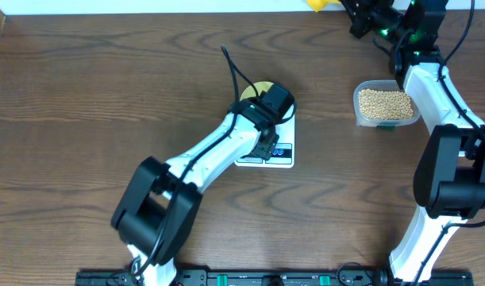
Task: Scoop item into bowl and weigh 50g on scale
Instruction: 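Raise the left gripper and retract it to the left of the scale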
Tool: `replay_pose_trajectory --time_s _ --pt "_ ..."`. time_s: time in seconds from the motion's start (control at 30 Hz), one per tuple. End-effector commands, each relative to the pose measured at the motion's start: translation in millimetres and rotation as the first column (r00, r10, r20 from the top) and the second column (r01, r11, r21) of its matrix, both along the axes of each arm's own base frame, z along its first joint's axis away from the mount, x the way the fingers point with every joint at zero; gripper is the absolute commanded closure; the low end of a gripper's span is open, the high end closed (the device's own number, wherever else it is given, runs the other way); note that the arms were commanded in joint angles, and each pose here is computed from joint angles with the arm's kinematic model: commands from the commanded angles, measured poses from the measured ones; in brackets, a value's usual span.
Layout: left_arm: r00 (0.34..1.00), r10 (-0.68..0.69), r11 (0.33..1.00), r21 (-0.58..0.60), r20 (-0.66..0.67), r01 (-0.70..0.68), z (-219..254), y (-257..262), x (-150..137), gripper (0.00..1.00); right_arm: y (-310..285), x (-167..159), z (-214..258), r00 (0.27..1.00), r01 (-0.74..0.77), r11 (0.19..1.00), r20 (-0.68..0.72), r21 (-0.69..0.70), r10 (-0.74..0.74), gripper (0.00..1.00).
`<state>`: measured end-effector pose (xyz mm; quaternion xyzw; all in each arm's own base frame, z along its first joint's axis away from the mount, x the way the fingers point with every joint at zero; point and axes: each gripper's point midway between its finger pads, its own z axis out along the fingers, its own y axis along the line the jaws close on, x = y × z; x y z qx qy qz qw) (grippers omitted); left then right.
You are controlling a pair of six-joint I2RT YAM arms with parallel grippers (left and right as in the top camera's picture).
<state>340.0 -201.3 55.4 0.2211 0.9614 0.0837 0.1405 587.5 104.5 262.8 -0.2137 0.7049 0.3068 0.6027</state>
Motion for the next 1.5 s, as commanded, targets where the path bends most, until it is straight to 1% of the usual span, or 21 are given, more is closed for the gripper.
replay_pose_trajectory --time_s 0.0,0.23,0.37,0.5,0.63,0.7,0.9,0.93,0.97,1.0,1.1,1.23,1.47 --pt "0.999 0.005 0.999 -0.032 0.049 -0.003 27 3 -1 0.13 3 0 11 0.999 -0.006 1.000 0.033 -0.013 0.007 0.99" --pt "0.997 -0.025 0.999 -0.036 0.070 0.028 50 8 -7 0.13 3 0 11 0.999 -0.006 1.000 0.033 -0.013 0.007 0.99" --pt "0.995 -0.072 0.997 -0.021 0.071 0.074 58 11 -10 0.13 3 0 11 0.999 -0.006 1.000 0.033 -0.013 0.007 0.99" --pt "0.992 -0.087 0.995 -0.041 0.094 0.091 70 10 -11 0.13 3 0 11 0.999 -0.006 1.000 0.033 -0.013 0.007 0.99" --pt "0.983 -0.158 0.976 -0.139 0.091 0.169 83 -3 -17 0.13 3 0 11 0.999 -0.006 1.000 0.034 -0.013 0.007 0.99" --pt "0.984 -0.147 0.970 -0.178 0.101 0.164 92 -1 -16 0.13 3 0 11 0.999 -0.006 1.000 0.034 -0.013 0.007 0.99" --pt "0.981 -0.079 0.968 -0.222 0.176 0.118 123 22 -7 0.13 3 0 11 0.999 -0.006 1.000 0.033 -0.013 0.007 0.99" --pt "0.978 -0.086 0.962 -0.238 0.189 0.130 129 23 -7 0.13 3 0 11 0.999 -0.006 1.000 0.033 -0.013 0.007 0.99" --pt "0.968 -0.118 0.939 -0.293 0.219 0.181 145 19 -10 0.13 3 0 10 1.000 -0.006 1.000 0.029 -0.013 0.007 0.99" --pt "0.962 -0.132 0.925 -0.318 0.237 0.206 153 16 -11 0.13 3 0 10 1.000 -0.006 1.000 0.028 -0.013 0.007 0.99" --pt "0.950 -0.147 0.904 -0.353 0.275 0.242 169 15 -15 0.13 3 0 9 1.000 -0.007 1.000 0.026 -0.013 0.007 0.99" --pt "0.944 -0.159 0.901 -0.348 0.288 0.258 172 17 -18 0.13 3 0 9 1.000 -0.007 1.000 0.026 -0.013 0.007 0.99" --pt "0.954 -0.161 0.911 -0.333 0.253 0.243 155 24 -22 0.13 3 0 9 1.000 -0.007 1.000 0.026 -0.013 0.007 0.99"
